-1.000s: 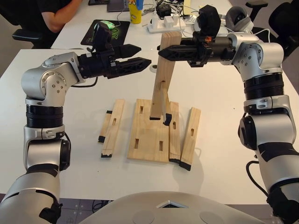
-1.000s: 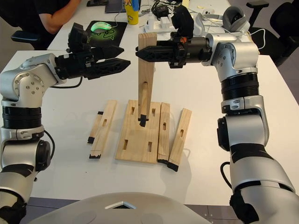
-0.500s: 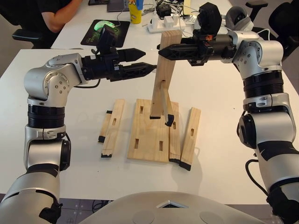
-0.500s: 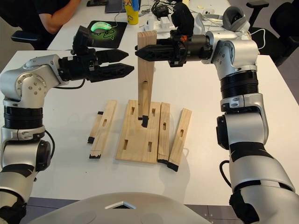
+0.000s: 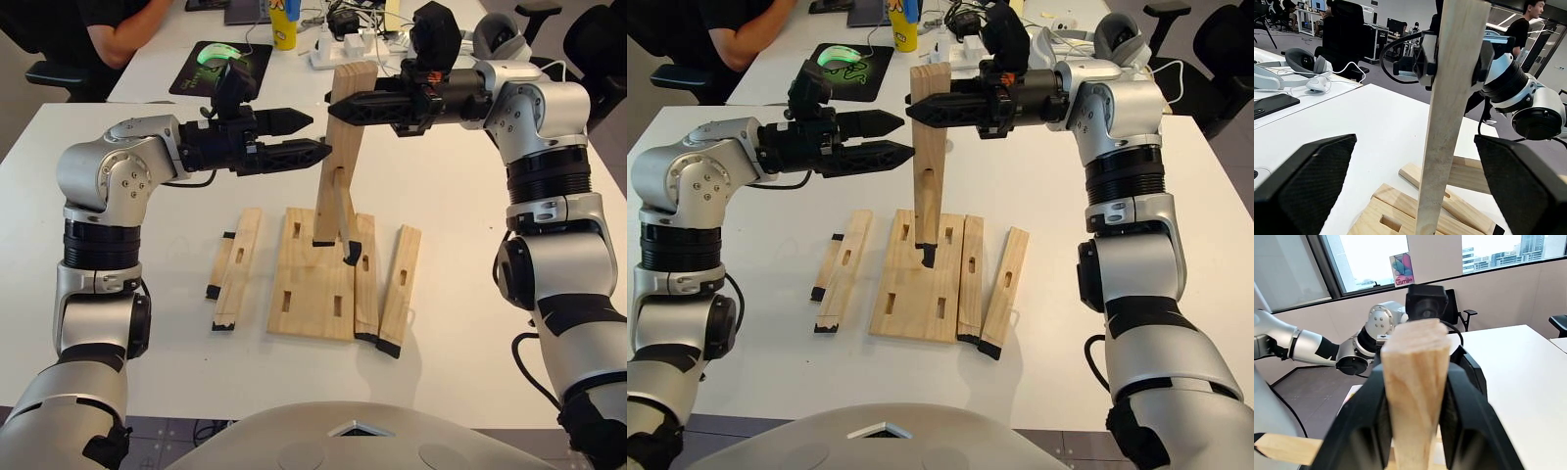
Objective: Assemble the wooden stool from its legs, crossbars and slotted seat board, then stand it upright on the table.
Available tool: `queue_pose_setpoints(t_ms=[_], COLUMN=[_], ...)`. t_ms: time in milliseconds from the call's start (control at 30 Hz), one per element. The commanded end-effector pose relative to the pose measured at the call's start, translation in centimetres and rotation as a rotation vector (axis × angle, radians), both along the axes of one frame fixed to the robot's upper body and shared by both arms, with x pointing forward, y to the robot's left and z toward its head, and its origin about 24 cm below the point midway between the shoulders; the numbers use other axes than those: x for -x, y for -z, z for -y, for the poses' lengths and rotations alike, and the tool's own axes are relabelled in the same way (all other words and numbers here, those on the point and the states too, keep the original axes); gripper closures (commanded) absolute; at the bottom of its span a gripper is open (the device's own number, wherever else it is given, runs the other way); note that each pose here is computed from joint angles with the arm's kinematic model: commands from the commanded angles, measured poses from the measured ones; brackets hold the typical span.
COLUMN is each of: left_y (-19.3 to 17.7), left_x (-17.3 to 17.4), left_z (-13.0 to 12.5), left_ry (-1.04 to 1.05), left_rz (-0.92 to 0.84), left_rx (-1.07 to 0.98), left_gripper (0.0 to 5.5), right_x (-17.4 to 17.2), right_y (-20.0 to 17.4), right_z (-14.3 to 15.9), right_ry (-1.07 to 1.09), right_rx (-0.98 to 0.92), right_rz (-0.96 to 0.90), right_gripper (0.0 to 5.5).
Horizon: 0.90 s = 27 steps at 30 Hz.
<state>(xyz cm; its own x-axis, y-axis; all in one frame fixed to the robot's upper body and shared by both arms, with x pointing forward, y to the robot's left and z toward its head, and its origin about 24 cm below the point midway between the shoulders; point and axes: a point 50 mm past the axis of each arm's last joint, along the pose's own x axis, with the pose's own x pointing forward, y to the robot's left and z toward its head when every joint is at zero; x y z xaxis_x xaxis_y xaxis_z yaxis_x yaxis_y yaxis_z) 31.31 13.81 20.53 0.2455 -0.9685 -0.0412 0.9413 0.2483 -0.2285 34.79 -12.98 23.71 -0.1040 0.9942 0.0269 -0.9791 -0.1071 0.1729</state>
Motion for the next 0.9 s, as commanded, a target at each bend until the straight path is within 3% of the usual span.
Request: queue_pose_setpoints(t_ms=[33,167,433,533,667,833,900], left_y=[-0.3,1.8,3.2,3.5,5.5,7.4,7.3], left_x=[-0.2,-0.2,0.5,0.4,2.3,4.1,4.0], left_z=[-0.7,-2.6,-5.2,-5.7,-5.8,-6.2,-6.1], left_ry=[-0.043,-0.163,-0.325,-0.388,-0.421,-0.407,-0.412], left_rz=[0.014,0.034,0.024,0.053,0.098,0.052,0.055], left_rx=[-0.006,-0.13,-0.122,-0.136,-0.254,-0.311,-0.302], left_gripper=[1.04,1.04,1.04,1.04,1.04,1.04,1.04], right_x=[0.2,0.0,2.5,3.4,4.3,5.6,6.4], right_y=[-0.5,-0.6,0.2,1.2,2.1,3.0,2.2], right_z=[1.4,3.2,5.1,4.5,4.5,5.5,5.8], right_ry=[0.083,0.323,0.695,0.896,1.27,1.577,1.697], right_rx=[-0.049,-0.168,-0.274,-0.195,-0.222,-0.227,-0.214], right_rz=[-0.017,-0.097,-0.211,-0.176,-0.192,-0.172,-0.072], right_gripper=[4.46,4.46,4.46,4.46,4.46,4.46,4.46])
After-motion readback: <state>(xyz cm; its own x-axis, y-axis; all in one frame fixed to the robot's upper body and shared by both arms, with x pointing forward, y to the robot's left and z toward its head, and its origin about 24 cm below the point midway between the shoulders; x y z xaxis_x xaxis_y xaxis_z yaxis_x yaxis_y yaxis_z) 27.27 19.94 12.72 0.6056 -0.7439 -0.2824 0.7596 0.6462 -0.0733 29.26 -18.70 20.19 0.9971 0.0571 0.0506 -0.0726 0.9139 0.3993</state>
